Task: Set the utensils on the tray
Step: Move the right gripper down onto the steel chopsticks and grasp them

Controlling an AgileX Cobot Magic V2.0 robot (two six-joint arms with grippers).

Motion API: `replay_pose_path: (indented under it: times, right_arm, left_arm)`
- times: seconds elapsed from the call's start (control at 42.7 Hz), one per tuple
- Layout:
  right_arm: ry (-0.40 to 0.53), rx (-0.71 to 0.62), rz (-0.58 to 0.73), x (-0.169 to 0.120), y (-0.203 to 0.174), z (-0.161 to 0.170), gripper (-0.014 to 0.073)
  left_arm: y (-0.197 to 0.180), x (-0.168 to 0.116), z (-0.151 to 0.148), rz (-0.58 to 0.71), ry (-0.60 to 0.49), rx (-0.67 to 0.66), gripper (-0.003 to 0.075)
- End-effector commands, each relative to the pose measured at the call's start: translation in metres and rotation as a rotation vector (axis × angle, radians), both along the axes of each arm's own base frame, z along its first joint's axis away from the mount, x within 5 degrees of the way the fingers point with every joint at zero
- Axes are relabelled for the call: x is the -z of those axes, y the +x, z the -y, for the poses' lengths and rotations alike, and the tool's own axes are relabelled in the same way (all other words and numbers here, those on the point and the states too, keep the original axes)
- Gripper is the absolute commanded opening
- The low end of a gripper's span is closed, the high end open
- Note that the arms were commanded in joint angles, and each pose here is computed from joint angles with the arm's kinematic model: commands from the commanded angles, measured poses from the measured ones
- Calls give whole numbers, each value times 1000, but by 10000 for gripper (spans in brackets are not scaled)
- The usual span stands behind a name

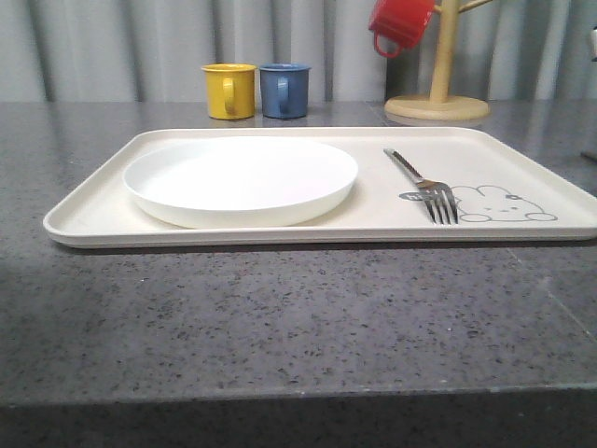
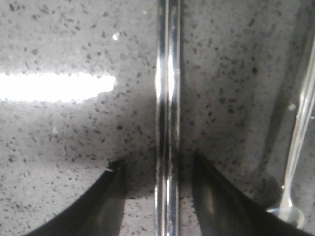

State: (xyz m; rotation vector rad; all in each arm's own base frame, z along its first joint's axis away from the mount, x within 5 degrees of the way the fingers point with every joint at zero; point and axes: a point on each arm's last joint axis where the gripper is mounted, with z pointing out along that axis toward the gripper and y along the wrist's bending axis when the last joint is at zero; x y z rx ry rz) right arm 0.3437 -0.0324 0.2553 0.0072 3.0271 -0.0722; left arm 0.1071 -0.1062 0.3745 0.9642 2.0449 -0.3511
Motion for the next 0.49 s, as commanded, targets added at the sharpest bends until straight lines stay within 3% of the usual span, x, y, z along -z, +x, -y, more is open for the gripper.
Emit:
replay_pose_path:
  times: [0.0, 0.07, 0.164, 0.328, 0.469]
  right_arm:
    - [-16, -2, 53, -16, -2, 3, 249]
    - [-16, -2, 54, -17, -2, 3, 131]
    - [-16, -2, 53, -17, -2, 3, 43]
    - [19, -4, 48, -27, -3, -4, 38]
    - [106, -59, 95, -55, -4, -35, 38]
  left_arm:
    - [1, -14, 2, 66, -73, 3, 417]
    - [1, -14, 2, 66, -73, 3, 417]
    - [1, -14, 2, 66, -73, 3, 417]
    - [1, -14, 2, 66, -73, 3, 417]
    - [1, -14, 2, 66, -73, 3, 417]
